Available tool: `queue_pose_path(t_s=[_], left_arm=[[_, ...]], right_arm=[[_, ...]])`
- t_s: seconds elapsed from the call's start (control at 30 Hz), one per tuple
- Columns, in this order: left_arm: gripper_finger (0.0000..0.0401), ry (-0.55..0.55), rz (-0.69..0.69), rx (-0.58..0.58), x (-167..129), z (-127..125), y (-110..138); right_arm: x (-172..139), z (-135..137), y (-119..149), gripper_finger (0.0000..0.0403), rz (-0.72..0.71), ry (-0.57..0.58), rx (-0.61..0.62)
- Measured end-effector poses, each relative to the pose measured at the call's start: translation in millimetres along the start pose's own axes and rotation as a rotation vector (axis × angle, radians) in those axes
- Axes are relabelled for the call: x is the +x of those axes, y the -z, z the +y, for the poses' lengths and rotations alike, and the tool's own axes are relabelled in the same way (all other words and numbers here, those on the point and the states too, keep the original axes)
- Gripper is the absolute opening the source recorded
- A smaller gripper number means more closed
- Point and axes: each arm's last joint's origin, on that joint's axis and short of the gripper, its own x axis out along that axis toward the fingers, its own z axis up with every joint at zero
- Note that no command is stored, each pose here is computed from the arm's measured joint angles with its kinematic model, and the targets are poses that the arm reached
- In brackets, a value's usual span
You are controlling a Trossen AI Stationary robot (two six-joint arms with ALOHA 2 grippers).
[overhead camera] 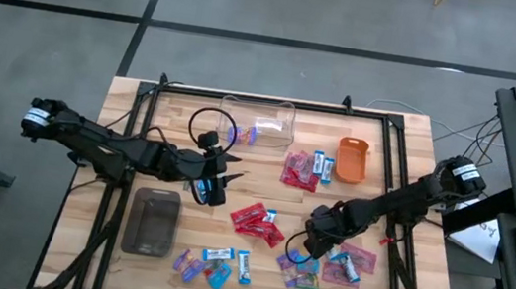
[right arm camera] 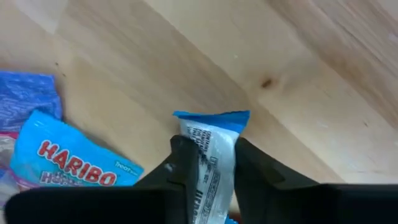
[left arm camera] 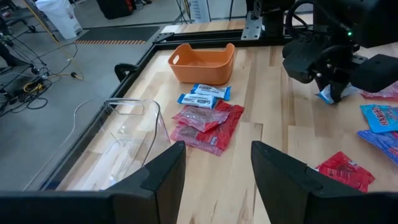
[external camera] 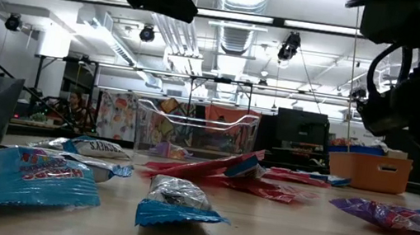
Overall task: Sort candy
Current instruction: Put the white chocolate into the orange bin
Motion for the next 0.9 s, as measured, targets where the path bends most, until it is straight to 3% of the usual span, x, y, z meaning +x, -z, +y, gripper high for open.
queue_pose_path(t_s=[0.37,0.63,0.9], left_arm=[[0.0166,0.002,0.0,-0.026,0,0,0],[0.0166,0.003,0.002,-0.069,0,0,1],[0.0166,0.004,0.006,-0.108,0,-1,3]], right_arm=[[-20,3,-3,0.0053,-0.117,-0.09,-0.076],[-71,-11,-15,0.0053,-0.404,-0.169,-0.16],[-119,-47,-41,0.0053,-0.7,-0.121,-0.178]])
